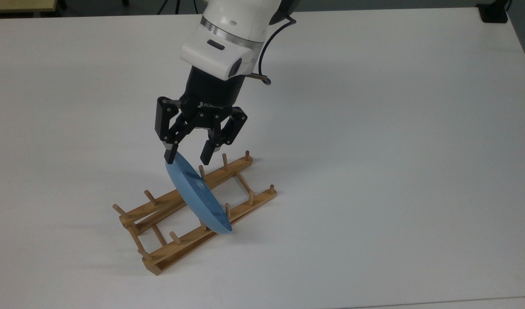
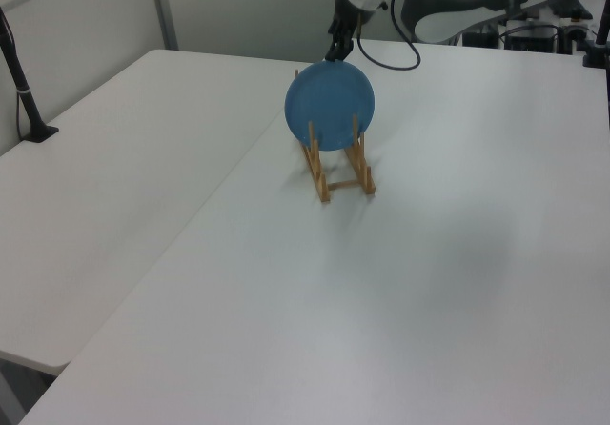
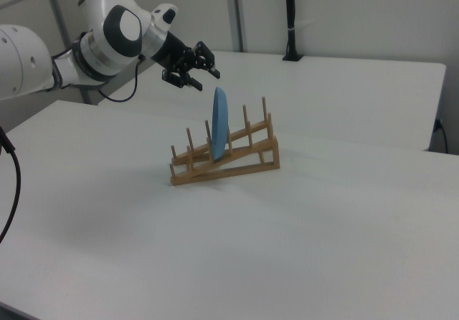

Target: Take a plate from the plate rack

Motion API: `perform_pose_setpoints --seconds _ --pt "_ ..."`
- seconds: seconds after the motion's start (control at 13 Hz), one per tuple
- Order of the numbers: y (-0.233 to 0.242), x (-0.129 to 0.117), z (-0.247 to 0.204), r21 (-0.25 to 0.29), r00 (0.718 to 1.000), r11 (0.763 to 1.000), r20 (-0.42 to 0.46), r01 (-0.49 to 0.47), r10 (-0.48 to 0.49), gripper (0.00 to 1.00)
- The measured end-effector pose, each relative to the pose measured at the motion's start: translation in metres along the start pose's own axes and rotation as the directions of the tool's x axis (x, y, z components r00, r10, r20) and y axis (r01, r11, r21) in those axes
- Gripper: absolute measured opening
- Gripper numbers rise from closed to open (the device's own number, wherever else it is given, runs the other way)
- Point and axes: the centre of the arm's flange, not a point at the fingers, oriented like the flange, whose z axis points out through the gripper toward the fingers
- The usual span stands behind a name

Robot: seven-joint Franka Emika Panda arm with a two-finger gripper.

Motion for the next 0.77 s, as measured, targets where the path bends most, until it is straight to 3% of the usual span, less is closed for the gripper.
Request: perform_pose_setpoints --seconds 0.77 --pt "-0.012 -0.012 0.032 0.011 0.999 1.000 0.051 0.017 -0.017 0.38"
